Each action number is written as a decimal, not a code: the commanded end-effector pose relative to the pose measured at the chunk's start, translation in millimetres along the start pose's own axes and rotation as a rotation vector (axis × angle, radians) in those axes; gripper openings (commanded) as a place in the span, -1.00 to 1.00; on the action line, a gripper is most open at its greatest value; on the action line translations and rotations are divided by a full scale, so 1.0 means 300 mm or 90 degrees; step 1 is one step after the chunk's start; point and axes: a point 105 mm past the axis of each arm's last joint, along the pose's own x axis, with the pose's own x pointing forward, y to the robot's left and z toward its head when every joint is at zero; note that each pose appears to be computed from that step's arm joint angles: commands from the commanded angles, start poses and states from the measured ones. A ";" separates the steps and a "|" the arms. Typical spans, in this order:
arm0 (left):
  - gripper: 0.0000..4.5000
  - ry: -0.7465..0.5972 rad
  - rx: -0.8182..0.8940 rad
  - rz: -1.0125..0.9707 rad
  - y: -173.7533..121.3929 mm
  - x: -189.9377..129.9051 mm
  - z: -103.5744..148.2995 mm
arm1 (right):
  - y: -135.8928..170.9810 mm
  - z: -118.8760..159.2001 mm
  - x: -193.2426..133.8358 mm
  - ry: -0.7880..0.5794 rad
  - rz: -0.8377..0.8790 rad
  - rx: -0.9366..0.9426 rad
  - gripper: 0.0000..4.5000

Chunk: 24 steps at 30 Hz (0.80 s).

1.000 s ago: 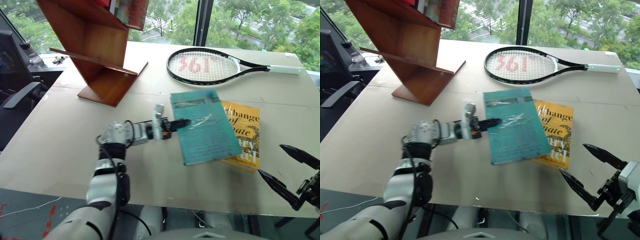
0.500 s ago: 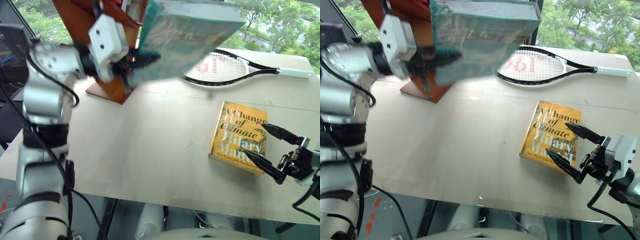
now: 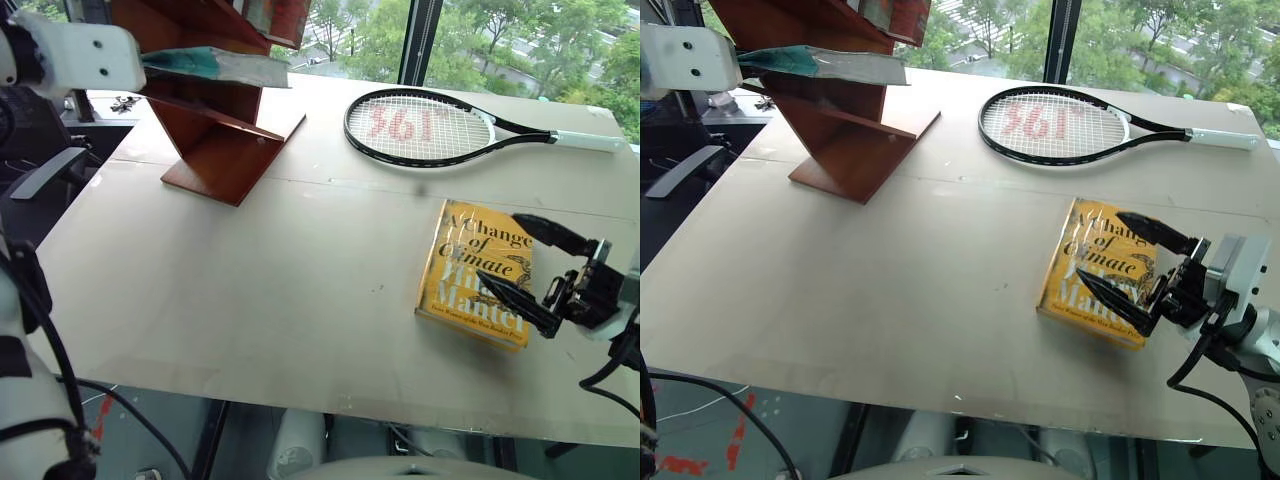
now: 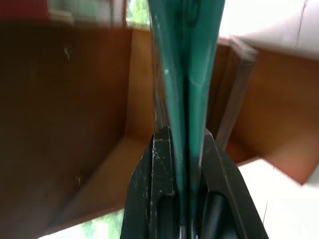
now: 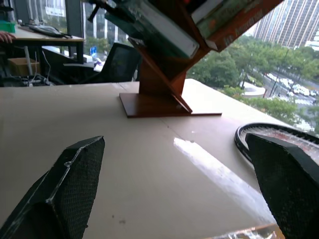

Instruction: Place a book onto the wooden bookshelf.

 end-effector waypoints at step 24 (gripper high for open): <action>0.34 -0.377 -0.406 -0.083 0.034 -0.200 0.147 | 0.018 0.110 0.070 -0.071 0.034 0.002 1.00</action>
